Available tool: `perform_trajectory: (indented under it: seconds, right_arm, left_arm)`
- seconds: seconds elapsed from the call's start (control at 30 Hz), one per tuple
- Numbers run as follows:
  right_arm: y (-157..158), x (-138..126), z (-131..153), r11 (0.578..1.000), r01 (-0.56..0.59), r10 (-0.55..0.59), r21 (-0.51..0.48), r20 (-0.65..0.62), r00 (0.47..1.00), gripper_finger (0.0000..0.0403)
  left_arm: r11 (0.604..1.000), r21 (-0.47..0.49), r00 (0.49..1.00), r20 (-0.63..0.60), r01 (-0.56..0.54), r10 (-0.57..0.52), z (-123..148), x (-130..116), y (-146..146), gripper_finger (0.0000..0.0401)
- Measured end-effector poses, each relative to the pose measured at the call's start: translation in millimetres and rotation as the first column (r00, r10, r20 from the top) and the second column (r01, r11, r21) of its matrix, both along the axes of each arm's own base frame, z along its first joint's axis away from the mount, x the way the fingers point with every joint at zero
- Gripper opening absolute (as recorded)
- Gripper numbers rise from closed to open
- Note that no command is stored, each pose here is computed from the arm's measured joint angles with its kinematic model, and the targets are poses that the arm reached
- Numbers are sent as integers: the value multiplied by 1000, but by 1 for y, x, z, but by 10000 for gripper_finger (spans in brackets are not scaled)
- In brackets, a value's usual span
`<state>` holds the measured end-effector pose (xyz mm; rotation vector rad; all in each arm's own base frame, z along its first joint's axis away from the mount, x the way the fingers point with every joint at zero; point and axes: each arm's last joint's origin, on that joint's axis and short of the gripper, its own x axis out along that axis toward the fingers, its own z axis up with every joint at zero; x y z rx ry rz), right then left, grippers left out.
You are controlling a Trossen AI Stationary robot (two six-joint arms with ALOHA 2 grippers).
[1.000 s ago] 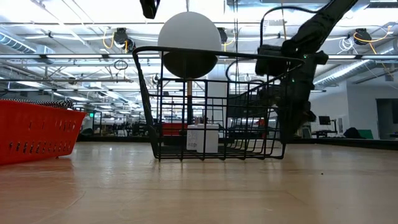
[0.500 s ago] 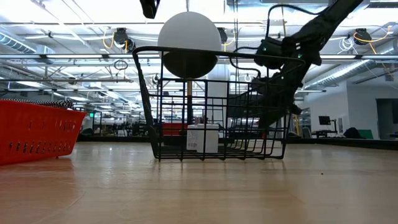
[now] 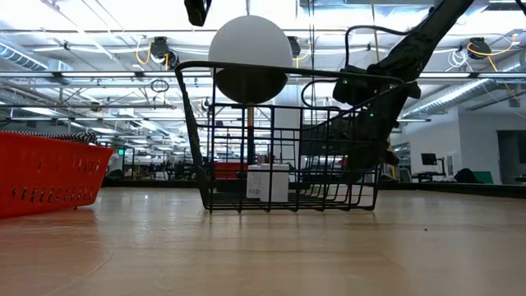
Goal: Pick and place items into bin
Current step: Put the card reader box into the orange bin
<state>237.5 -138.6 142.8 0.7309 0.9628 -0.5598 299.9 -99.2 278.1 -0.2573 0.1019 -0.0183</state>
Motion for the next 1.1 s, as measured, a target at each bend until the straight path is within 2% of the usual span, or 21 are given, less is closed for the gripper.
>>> perform_trajectory:
  seconds: [0.23,0.57,0.87,1.1]
  right_arm:
    - [10,-6,-3,997,-18,24,69,-92,995,0]
    - [44,-4,-8,986,-66,99,152,-220,971,0]
    - [67,-8,-9,985,-60,112,161,-336,935,0]
    - [85,-20,-10,984,-42,100,173,-343,934,0]
  left_arm:
    - [1000,-1,1000,0,0,0,0,0,0,47]
    - [1000,-6,1000,0,0,0,0,0,0,47]
    - [1000,-30,1000,-1,-2,2,0,0,0,47]
    - [999,-32,1000,-2,0,0,0,0,0,47]
